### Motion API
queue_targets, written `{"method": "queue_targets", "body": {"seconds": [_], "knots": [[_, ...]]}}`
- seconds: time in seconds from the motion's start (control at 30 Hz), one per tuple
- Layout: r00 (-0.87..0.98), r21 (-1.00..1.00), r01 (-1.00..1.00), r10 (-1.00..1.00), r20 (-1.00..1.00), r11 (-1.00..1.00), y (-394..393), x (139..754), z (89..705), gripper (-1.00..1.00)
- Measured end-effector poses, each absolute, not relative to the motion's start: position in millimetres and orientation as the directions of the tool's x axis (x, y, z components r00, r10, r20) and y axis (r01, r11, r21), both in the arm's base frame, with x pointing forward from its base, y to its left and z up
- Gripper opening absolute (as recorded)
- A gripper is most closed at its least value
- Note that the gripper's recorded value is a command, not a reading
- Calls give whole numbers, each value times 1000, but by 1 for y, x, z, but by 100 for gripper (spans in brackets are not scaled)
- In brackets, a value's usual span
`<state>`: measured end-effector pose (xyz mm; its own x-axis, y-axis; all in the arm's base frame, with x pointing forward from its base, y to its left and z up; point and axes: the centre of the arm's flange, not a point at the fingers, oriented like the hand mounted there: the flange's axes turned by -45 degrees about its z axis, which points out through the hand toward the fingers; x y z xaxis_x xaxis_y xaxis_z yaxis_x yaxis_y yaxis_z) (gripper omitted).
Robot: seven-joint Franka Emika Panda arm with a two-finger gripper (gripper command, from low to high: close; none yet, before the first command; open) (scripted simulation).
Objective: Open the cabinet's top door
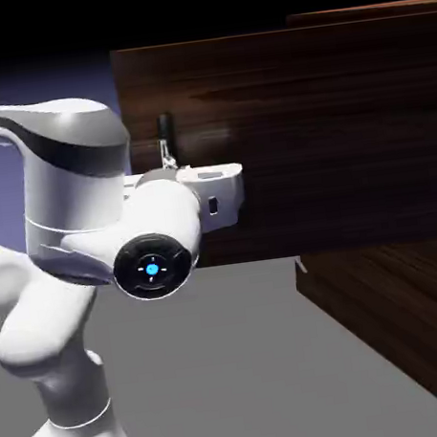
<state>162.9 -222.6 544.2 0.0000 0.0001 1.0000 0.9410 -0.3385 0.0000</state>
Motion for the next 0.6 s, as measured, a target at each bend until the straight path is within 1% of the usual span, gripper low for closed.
{"method": "queue_targets", "body": {"seconds": [0.3, 0.6], "knots": [[0, 0, 985, 0, 1000, -173, -303, 167, 544, -100], [0, 0, 997, 0, 1000, -74, -350, 176, 544, -100]]}}
